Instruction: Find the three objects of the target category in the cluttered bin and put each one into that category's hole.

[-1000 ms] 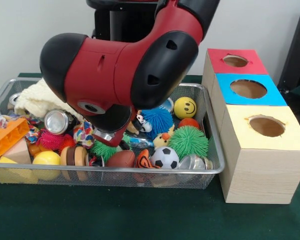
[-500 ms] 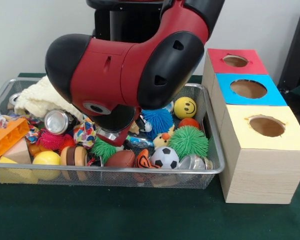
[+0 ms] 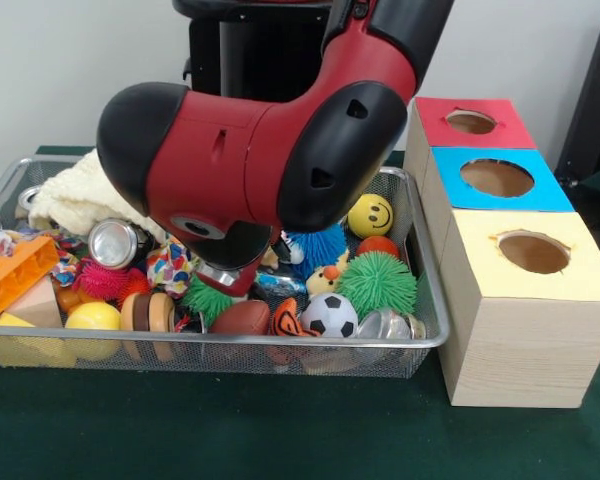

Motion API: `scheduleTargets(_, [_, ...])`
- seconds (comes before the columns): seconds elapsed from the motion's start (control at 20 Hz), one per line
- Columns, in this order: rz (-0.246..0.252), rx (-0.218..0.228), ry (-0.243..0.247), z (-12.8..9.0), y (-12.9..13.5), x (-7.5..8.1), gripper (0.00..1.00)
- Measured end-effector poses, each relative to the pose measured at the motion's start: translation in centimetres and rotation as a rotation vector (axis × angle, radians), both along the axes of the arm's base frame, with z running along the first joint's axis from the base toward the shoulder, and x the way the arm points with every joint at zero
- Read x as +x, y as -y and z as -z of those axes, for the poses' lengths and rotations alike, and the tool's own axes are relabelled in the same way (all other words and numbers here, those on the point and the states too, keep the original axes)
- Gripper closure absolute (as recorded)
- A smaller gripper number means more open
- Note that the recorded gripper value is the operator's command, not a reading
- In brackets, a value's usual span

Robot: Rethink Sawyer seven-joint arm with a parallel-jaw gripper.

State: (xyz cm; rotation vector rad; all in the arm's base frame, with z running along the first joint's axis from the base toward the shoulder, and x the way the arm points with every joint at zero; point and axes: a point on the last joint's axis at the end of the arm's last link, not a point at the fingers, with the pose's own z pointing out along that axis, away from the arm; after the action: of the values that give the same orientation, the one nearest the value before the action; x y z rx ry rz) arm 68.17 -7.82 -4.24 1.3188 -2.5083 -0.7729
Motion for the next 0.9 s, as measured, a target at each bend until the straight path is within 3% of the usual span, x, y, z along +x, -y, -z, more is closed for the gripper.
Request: scheduleTargets(0.9, [-0.004, -0.002, -0.028, 1.7, -0.2, -1.0, 0.00])
